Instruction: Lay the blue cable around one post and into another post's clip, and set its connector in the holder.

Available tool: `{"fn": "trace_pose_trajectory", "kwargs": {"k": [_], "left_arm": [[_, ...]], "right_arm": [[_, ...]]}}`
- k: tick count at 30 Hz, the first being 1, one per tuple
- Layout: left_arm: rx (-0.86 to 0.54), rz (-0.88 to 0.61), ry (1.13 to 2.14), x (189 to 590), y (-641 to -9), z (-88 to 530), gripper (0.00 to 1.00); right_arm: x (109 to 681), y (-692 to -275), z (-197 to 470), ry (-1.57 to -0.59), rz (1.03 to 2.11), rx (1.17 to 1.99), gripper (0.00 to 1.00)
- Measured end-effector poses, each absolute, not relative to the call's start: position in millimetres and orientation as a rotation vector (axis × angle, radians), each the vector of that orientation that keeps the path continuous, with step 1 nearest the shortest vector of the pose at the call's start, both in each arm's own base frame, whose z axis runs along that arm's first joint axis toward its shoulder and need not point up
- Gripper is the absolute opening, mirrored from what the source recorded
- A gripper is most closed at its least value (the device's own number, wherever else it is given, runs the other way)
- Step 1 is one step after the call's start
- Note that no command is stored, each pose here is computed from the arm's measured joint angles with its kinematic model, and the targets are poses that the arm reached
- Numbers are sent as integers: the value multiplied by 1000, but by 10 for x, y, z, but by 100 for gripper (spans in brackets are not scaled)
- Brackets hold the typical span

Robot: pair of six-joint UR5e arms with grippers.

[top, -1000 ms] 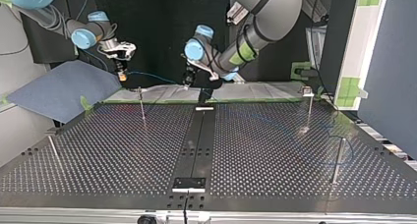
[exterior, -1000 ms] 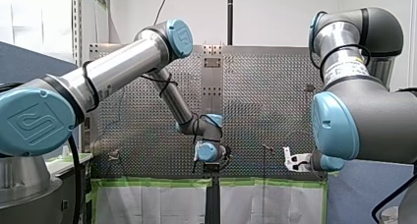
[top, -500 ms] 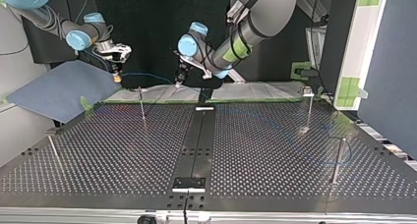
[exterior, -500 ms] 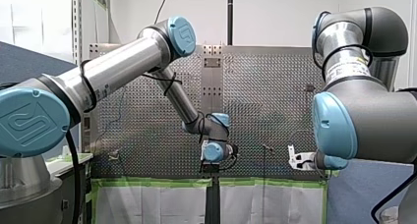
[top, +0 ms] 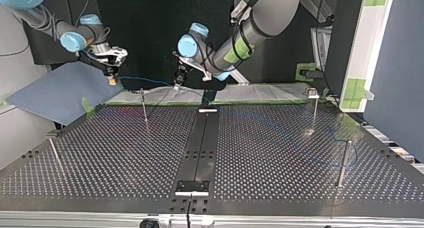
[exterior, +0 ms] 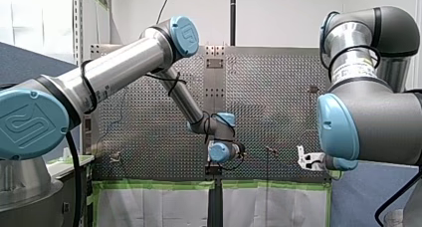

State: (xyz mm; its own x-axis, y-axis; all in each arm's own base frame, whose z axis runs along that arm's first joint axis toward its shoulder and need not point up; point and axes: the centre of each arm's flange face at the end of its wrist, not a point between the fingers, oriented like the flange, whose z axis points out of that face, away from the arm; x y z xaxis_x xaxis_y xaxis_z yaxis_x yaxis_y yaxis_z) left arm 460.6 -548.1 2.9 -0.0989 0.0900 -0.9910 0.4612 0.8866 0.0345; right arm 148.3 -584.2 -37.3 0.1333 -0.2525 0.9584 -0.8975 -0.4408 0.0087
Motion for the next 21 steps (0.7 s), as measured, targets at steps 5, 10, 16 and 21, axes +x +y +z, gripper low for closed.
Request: {"fn": "trace_pose_trajectory", "kwargs": {"k": [5, 10, 16, 21], "left_arm": [[431, -348, 1653, 4592, -5527, 51, 3], [429, -369, 1647, 4575, -5613, 96, 3], [421, -396, 1642, 4551, -5717, 139, 3], [435, -395, 1665, 4527, -5792, 39, 3]], "right_arm": [[1426, -5943, -324, -1111, 1328, 1780, 0], [1387, -6013, -288, -1112, 1327, 1774, 0], [1354, -6053, -268, -1113, 1329, 1768, 0], [1324, -6078, -257, -1119, 1330, 1760, 0]]}}
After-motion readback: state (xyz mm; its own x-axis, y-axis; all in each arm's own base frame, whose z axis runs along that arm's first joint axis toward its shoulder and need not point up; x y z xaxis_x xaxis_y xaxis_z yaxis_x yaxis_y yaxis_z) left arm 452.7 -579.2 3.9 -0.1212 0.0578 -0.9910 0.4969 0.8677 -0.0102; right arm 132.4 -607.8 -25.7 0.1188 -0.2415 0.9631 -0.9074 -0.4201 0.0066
